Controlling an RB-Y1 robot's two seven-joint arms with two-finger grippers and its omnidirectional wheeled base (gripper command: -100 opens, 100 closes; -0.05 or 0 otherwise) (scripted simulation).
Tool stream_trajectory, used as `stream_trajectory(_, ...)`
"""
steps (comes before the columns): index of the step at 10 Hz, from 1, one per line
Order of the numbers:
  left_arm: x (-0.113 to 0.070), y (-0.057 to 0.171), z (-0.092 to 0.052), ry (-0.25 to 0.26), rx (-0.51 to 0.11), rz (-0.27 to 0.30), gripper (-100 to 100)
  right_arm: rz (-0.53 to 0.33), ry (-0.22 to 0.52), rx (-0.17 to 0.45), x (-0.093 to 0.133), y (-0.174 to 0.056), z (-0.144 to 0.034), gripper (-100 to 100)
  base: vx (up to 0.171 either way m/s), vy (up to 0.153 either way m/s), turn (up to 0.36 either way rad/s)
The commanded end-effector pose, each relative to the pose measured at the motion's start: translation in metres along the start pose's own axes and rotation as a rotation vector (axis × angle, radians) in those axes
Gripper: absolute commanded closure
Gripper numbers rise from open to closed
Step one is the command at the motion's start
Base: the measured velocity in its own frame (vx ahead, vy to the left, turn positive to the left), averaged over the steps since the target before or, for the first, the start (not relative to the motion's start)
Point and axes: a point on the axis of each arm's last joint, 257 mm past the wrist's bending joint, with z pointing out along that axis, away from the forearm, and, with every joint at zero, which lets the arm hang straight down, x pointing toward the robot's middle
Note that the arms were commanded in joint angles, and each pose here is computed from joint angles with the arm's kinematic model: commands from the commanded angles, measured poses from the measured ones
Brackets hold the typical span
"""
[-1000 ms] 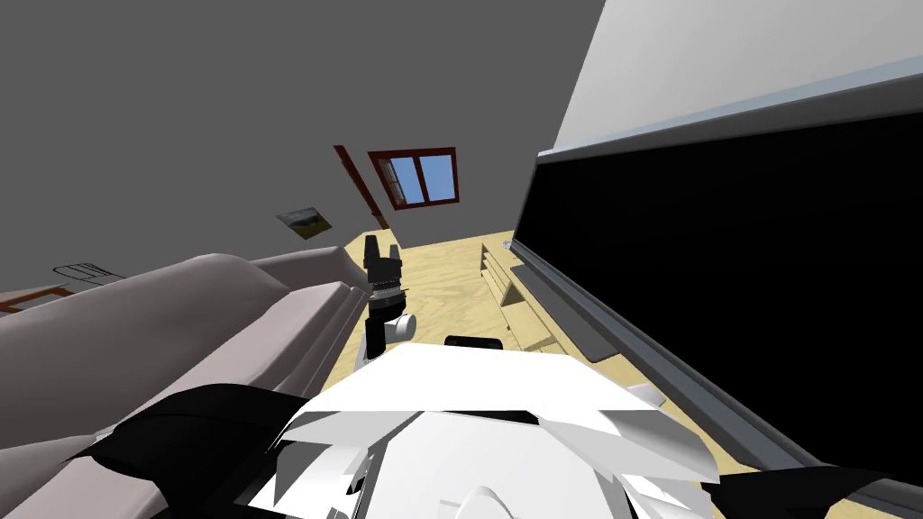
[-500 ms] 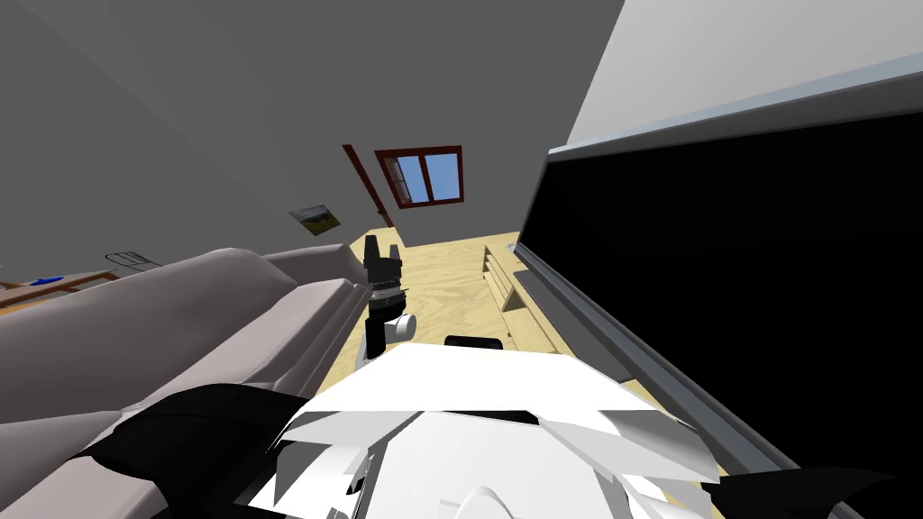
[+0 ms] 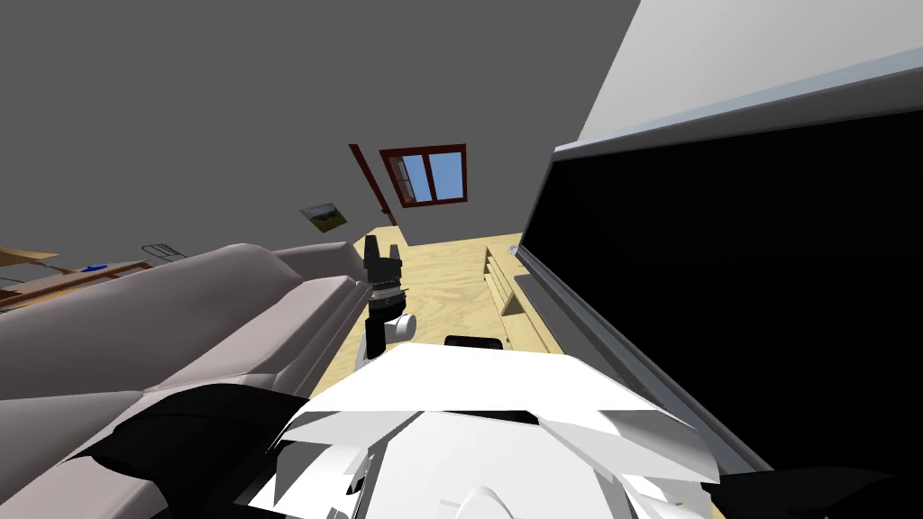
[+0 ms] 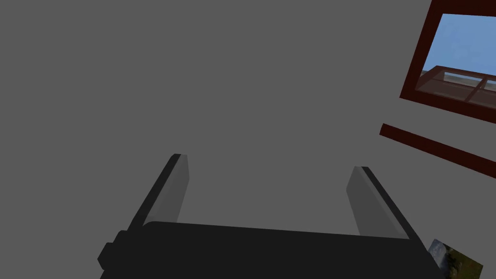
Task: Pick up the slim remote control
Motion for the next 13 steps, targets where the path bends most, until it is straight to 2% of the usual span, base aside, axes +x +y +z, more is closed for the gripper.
stream_trajectory(1,0.000,0.000,0.000,0.000,0.000,0.000,0,-0.031,0.026,-0.019,0.015,0.008,-0.002,-100,0.037,-0.059,0.043)
stream_trajectory(3,0.000,0.000,0.000,0.000,0.000,0.000,0,-0.131,0.092,-0.066,0.053,0.021,-0.011,-100,0.048,-0.085,0.098)
stream_trajectory(4,0.000,0.000,0.000,0.000,0.000,0.000,0,-0.131,0.092,-0.066,0.053,0.021,-0.011,-100,0.031,-0.099,0.037)
stream_trajectory(7,0.000,0.000,0.000,0.000,0.000,0.000,0,-0.232,0.157,-0.113,0.092,0.028,-0.019,-100,0.035,-0.103,0.061)
stream_trajectory(9,0.000,0.000,0.000,0.000,0.000,0.000,0,-0.268,0.176,-0.125,0.103,0.029,-0.019,-100,0.031,-0.114,0.060)
stream_trajectory(10,0.000,0.000,0.000,0.000,0.000,0.000,0,-0.255,0.171,-0.121,0.102,0.028,-0.020,-100,0.008,-0.043,0.013)
stream_trajectory(11,0.000,0.000,0.000,0.000,0.000,0.000,0,-0.259,0.172,-0.122,0.102,0.028,-0.020,0,0.002,-0.009,0.001)
stream_trajectory(12,0.000,0.000,0.000,0.000,0.000,0.000,0,-0.246,0.173,-0.121,0.100,0.032,-0.012,-100,-0.007,-0.014,0.076)
stream_trajectory(13,0.000,0.000,0.000,0.000,0.000,0.000,0,-0.235,0.173,-0.121,0.097,0.036,-0.004,-100,-0.024,-0.026,0.133)
